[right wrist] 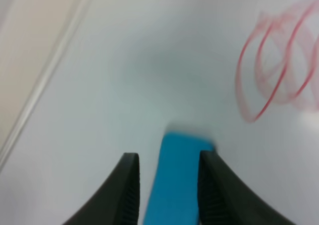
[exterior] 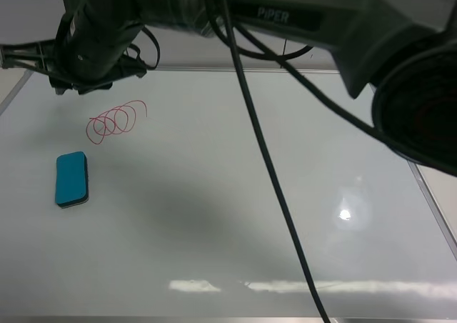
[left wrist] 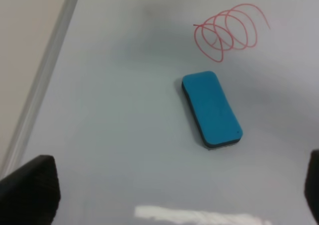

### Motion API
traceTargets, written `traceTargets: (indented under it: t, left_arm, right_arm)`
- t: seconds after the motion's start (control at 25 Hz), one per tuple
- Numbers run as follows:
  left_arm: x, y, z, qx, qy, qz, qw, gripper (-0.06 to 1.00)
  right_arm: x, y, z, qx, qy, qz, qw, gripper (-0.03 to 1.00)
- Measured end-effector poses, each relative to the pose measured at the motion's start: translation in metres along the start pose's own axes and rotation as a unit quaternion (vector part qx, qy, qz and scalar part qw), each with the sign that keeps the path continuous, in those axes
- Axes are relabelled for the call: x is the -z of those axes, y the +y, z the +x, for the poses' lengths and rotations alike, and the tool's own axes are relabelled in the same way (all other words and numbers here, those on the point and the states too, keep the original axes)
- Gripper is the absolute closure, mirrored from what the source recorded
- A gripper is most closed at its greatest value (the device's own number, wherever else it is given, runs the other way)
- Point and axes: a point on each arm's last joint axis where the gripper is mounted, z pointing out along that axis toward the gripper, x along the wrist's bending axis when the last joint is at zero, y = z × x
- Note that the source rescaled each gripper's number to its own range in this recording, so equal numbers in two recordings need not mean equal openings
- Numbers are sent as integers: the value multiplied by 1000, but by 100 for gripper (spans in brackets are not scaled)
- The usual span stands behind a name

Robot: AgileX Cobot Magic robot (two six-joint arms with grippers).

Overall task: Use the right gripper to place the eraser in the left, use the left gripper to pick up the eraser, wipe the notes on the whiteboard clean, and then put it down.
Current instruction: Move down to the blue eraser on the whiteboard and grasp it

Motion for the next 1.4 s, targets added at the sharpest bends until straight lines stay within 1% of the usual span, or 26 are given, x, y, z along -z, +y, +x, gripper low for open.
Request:
traceTargets:
  t: [0.04,0.08,0.24,0.4,0.44,0.48,0.52,0.64,0.76,0.88,1.04,1.08,1.12,1.16,1.2,1.28,1.32,1.4]
  left_arm:
    - [0,0,0,0,0,0,1000,-5]
    - [0,0,0,0,0,0,1000,-5]
    - [0,0,0,0,0,0,1000,-5]
    - [0,0,0,0,0,0,1000,-5]
    - [0,0,0,0,0,0,1000,-5]
    - [0,0,0,0,0,0,1000,-5]
    - [0,0,0,0,0,0,1000,-5]
    - [0,0,0,0,0,0,1000,-5]
    - [0,0,0,0,0,0,1000,-5]
    - [0,0,0,0,0,0,1000,-5]
    - [0,0,0,0,0,0,1000,-5]
    - [0,0,0,0,0,0,1000,-5]
    - [0,0,0,0,0,0,1000,-5]
    - [0,0,0,0,0,0,1000,-5]
    - [0,0,0,0,0,0,1000,-5]
    - [0,0,0,0,0,0,1000,-5]
    - [0,0,0,0,0,0,1000,-5]
    - [0,0,0,0,0,0,1000,-5]
  right_arm:
    - [9,6,1,14,-6,-12,1000,70]
    - [29,17,3,46,-23,-31,998,70]
    - [66,33,4,108,-75,-53,990,70]
    - [92,43,-4,138,-123,-56,981,70]
    - [92,43,-4,138,-123,-56,981,70]
    - [99,46,-7,149,-135,-56,978,70]
    - [109,49,-14,169,-151,-52,973,70]
    - [122,50,-28,189,-165,-49,967,70]
    - [137,53,-51,186,-183,-56,964,70]
    - [157,50,-78,172,-204,-59,962,70]
    - [195,40,-108,152,-225,-76,960,67]
    - [201,34,-115,147,-229,-75,959,64]
    - [209,26,-125,141,-236,-74,959,58]
    - [220,21,-132,134,-242,-80,958,51]
    - [228,15,-140,128,-249,-81,957,43]
    - [247,-1,-155,114,-263,-84,954,20]
    - [258,-8,-163,105,-272,-90,952,10]
    - [277,-21,-174,91,-286,-100,949,2]
